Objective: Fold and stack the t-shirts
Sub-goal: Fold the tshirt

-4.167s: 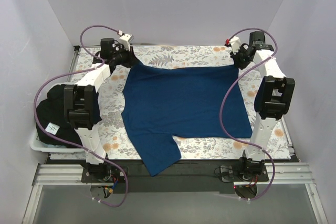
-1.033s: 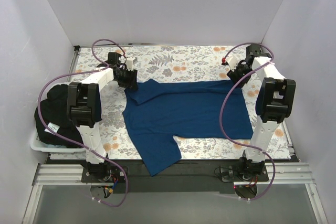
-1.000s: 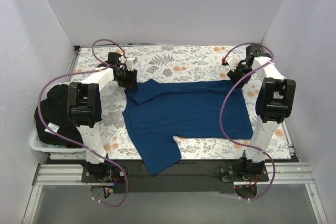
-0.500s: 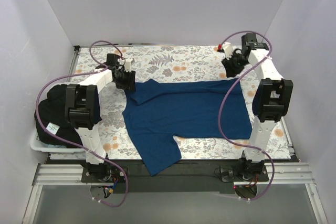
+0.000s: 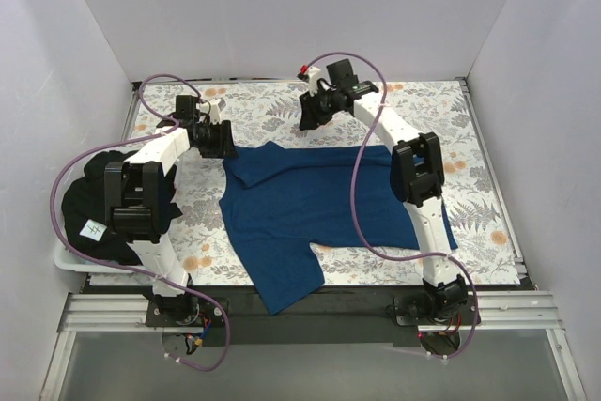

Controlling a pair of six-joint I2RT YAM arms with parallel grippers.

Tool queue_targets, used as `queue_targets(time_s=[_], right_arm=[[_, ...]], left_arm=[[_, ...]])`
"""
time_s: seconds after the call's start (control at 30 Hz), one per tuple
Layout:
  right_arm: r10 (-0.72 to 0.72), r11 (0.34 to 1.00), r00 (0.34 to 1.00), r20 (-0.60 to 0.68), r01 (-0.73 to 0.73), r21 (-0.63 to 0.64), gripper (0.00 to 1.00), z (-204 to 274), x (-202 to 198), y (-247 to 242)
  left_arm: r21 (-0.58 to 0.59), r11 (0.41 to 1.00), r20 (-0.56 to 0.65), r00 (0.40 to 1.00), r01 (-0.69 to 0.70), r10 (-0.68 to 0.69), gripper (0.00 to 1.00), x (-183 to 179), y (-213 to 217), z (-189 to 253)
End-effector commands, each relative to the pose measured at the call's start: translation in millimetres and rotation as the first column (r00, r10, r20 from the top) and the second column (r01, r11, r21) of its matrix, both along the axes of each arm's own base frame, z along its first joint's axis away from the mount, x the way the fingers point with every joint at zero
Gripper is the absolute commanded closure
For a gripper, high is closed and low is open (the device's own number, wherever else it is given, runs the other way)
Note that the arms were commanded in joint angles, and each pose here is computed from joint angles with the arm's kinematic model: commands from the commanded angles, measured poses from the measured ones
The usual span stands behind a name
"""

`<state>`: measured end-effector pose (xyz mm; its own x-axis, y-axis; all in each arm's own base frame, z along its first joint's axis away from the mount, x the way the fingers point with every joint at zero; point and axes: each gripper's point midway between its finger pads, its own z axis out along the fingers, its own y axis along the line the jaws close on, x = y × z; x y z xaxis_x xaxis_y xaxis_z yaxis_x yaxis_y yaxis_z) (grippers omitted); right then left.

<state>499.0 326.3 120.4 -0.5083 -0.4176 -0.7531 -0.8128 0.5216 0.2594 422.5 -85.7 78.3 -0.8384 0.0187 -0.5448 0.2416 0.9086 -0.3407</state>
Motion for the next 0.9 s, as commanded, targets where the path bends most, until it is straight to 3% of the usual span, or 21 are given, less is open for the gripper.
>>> queue_targets(time_s=[0.0, 0.3, 0.73, 0.87], right_arm=[[-0.067, 0.987, 0.998, 0.014, 0.064, 0.151, 0.54, 17, 12, 40], [-0.076, 0.982, 0.997, 0.013, 0.072, 0.173, 0.57, -16, -3, 111], [-0.126, 0.984, 0.992, -0.008, 0.126, 0.124, 0.55, -65, -2, 123], [-0.101, 0.987, 0.995, -0.024, 0.103, 0.127, 0.62, -71, -8, 128]], left_arm=[[-0.060, 0.998, 0.027, 0.999, -0.021, 0.022, 0.56, 2, -7, 19], [-0.076, 0.994, -0.019, 0.997, -0.073, 0.072, 0.56, 9, -7, 3], [-0.047, 0.992, -0.062, 0.992, -0.116, 0.113, 0.56, 7, -1, -14], [-0.056, 0.991, -0.082, 0.990, -0.118, 0.114, 0.56, 7, -3, -20]])
